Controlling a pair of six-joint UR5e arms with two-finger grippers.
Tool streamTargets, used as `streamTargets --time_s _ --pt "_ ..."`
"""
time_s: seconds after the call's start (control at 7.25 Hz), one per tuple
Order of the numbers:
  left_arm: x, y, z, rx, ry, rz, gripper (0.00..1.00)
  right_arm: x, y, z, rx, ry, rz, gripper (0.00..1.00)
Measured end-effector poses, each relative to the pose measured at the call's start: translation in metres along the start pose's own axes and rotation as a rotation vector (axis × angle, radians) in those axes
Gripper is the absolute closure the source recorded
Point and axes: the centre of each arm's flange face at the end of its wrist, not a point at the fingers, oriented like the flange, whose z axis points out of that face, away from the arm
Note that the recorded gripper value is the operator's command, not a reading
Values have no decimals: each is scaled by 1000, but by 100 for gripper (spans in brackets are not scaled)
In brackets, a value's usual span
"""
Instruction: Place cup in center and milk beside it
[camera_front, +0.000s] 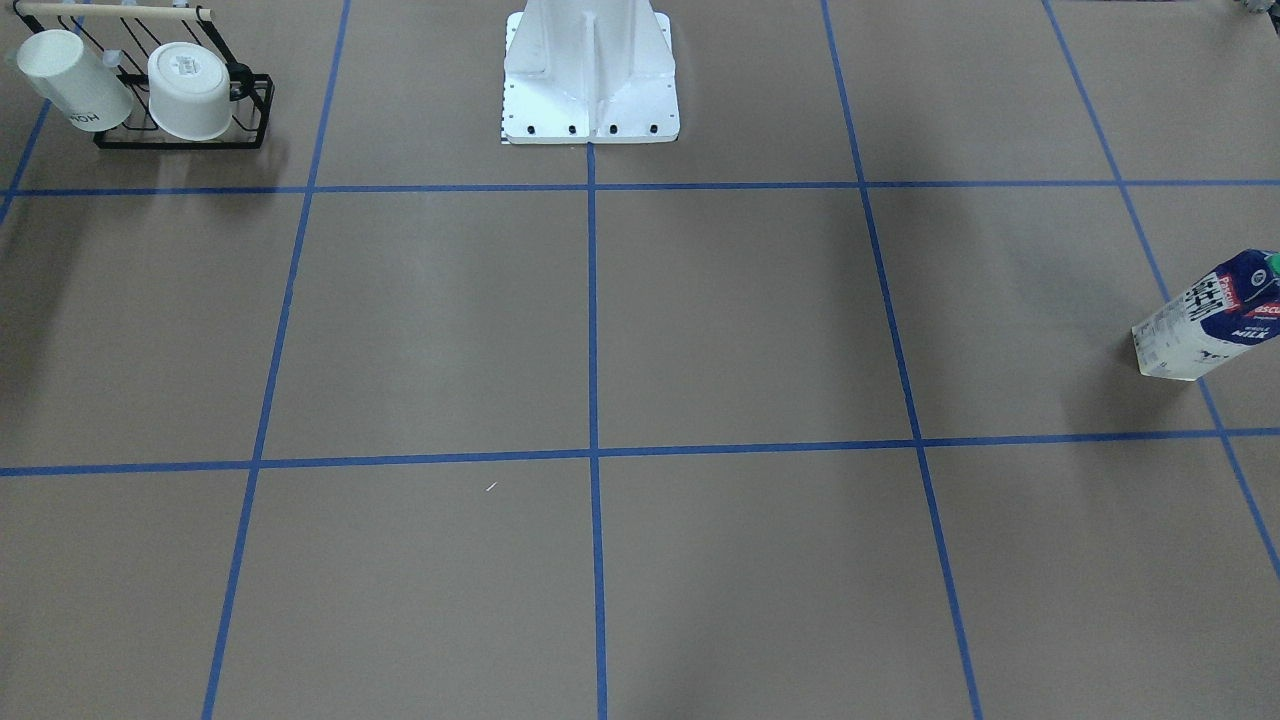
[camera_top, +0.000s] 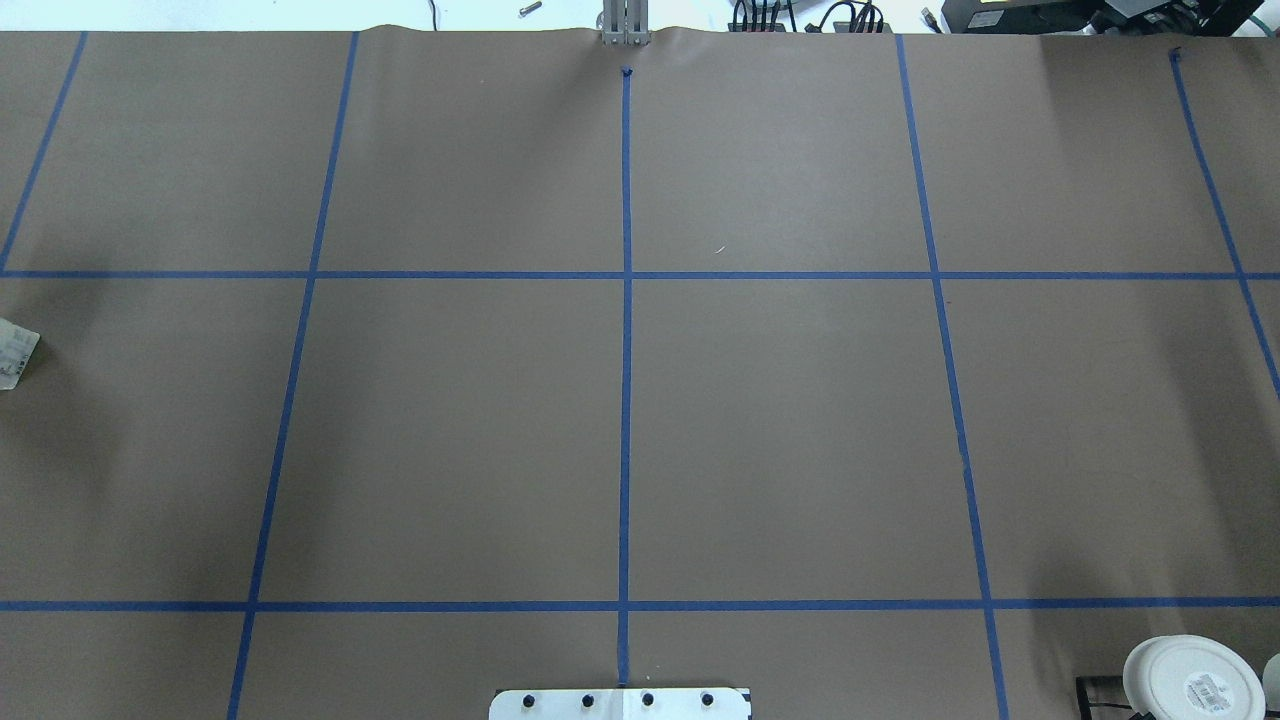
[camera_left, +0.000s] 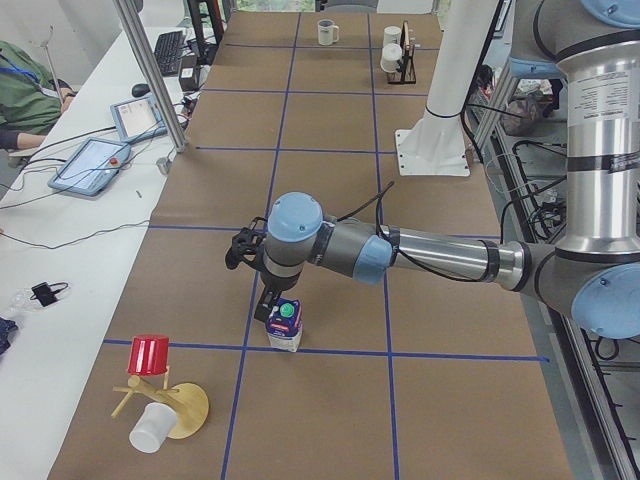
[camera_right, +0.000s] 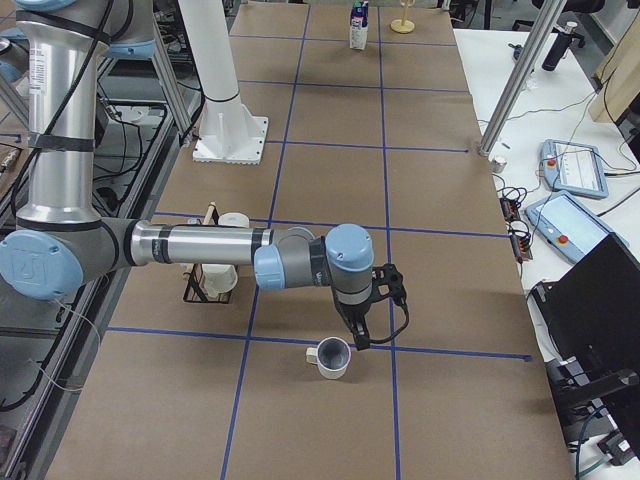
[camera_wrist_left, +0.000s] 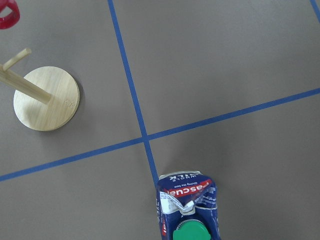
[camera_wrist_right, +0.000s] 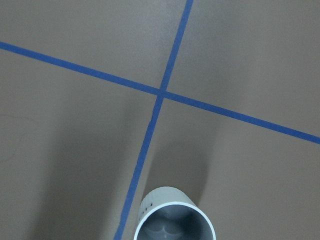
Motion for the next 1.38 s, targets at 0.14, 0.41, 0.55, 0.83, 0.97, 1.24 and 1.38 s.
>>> streamTargets --time_s 0.14,0.41,0.55,0.83,0.97,1.24,1.38 --pt "0 0 0 6 0 6 2 11 18 17 -2 0 2 6" --pt "0 0 -1 10 0 11 2 26 39 46 -2 -1 -13 28" --pt "1 0 -1 15 0 16 2 26 41 55 -11 -3 -22 31" --pt "2 -1 -2 28 -1 27 2 24 43 70 -37 -10 -33 41" --pt "3 -1 -3 31 -1 31 2 24 44 78 -49 -13 -37 66" --pt "3 -2 -4 33 -2 34 2 27 47 87 -59 -10 -41 100" --pt "3 -2 -4 34 -2 35 2 25 44 86 -54 -10 -46 100"
